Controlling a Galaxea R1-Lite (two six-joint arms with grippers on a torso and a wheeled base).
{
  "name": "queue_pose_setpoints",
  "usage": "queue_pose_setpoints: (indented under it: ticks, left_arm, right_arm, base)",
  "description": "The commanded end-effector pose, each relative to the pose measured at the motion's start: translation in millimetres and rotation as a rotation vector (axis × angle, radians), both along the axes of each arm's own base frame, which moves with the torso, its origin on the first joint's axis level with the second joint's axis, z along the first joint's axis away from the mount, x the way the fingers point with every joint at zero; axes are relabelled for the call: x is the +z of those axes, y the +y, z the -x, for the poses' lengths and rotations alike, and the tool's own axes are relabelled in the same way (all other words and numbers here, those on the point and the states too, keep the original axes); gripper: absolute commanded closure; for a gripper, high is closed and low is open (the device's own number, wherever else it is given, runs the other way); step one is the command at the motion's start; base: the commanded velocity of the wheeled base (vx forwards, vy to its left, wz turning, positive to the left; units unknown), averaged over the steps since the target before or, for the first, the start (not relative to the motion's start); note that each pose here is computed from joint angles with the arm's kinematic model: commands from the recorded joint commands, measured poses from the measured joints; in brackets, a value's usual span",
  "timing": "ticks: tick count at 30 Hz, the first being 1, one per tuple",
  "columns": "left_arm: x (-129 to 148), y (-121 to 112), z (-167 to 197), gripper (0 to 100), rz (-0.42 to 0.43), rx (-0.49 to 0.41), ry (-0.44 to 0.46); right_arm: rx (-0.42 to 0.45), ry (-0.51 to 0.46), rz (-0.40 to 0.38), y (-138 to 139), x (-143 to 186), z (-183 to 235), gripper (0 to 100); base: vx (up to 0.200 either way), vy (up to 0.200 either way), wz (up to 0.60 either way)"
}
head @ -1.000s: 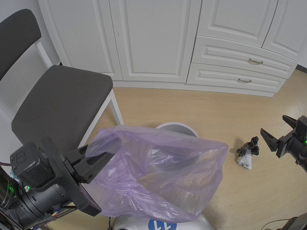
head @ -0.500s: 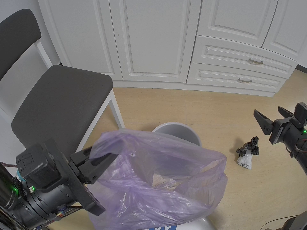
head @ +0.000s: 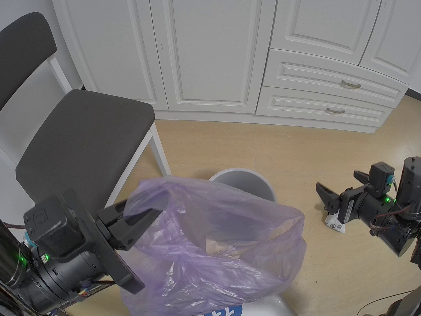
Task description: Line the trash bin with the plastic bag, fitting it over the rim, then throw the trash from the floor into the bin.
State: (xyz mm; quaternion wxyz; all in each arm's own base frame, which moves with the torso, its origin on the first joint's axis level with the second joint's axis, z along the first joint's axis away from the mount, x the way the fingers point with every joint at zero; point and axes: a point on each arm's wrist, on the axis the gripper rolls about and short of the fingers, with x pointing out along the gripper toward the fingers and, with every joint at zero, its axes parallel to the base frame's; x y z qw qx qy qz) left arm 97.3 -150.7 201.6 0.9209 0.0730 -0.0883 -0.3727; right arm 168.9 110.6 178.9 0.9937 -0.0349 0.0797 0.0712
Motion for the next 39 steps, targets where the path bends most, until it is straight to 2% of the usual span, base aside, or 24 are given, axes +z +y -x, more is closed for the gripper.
queue_pose_setpoints:
  ticks: [1,5,9,15,16,20,25,27,34,39]
  left_arm:
    - [3,6,4,100,0.031,-0.006,-0.025]
    - [8,10,7,100,0.070,-0.031,-0.046]
    - [7,12,10,100,0.070,-0.110,-0.057]
    - [8,16,17,100,0.110,-0.207,-0.099]
    - [6,18,19,100,0.116,-0.261,-0.113]
    - [1,22,22,100,0.128,-0.333,-0.122]
    - [-2,21,21,100,0.120,-0.339,-0.115]
    - [-3,19,20,100,0.111,-0.339,-0.108]
    - [-6,12,16,100,0.092,-0.338,-0.105]
    - [-7,12,16,100,0.089,-0.338,-0.105]
  right_arm:
    - [0.025,0.091,0.079,-3,-16,2,0]
    - [0.111,0.188,0.102,-4,-25,2,0]
    - [0.195,0.239,0.070,-5,-29,6,0]
    - [0.204,0.302,0.076,1,-41,-1,0]
    - [0.200,0.307,0.056,2,-41,-3,0]
    - [0.184,0.268,-0.009,0,-29,-3,0]
    - [0.170,0.203,-0.054,-9,-11,0,0]
    - [0.194,0.182,-0.074,-12,-5,5,0]
    - [0.293,0.203,-0.083,-14,-8,15,0]
    - [0.315,0.209,-0.080,-13,-10,18,0]
  base:
    - [0.000,0.000,0.00]
    - [0.000,0.000,0.00]
    - [0.000,0.000,0.00]
    - [0.000,0.000,0.00]
    - [0.000,0.000,0.00]
    - [0.000,0.000,0.00]
    - [0.000,0.000,0.00]
    - [0.000,0.000,0.00]
    - [0.000,0.000,0.00]
    - [0.000,0.000,0.00]
